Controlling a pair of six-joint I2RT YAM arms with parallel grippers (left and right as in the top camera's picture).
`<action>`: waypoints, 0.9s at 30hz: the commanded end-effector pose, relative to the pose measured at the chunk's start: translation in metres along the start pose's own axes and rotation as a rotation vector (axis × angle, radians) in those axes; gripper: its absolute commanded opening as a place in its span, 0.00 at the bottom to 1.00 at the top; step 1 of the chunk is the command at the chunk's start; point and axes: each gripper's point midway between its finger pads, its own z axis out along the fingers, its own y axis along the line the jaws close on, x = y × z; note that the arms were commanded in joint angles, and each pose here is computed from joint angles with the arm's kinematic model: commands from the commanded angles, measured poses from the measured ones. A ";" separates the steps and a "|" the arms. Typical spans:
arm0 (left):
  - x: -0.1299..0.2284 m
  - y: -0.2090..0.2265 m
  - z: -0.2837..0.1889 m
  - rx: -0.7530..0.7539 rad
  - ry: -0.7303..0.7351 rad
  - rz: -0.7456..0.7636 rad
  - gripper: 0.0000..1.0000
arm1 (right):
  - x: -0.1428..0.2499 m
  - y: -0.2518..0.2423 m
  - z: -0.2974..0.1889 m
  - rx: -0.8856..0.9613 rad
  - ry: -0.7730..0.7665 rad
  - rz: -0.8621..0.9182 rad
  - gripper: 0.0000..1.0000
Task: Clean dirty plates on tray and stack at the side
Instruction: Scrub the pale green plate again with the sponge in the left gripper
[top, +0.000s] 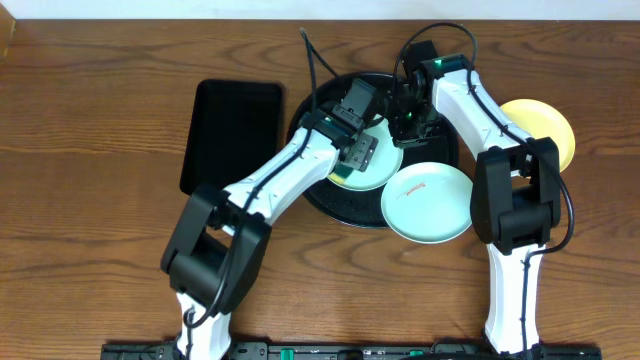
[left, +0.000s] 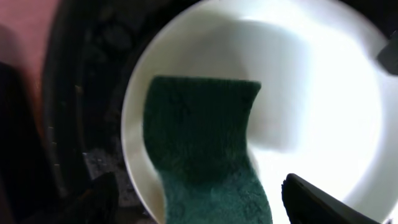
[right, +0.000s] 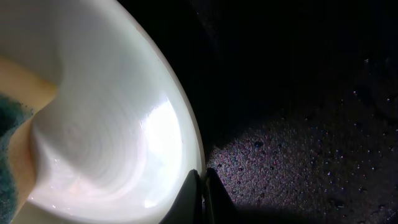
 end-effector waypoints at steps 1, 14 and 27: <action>-0.001 -0.003 0.002 0.013 0.004 -0.017 0.84 | -0.002 -0.004 -0.018 0.016 -0.035 -0.009 0.01; 0.008 -0.006 0.018 0.002 0.031 -0.068 0.84 | -0.002 -0.004 -0.018 0.016 -0.034 -0.009 0.01; 0.014 -0.002 0.031 -0.031 0.047 -0.063 0.65 | -0.001 -0.004 -0.018 0.017 -0.031 -0.009 0.01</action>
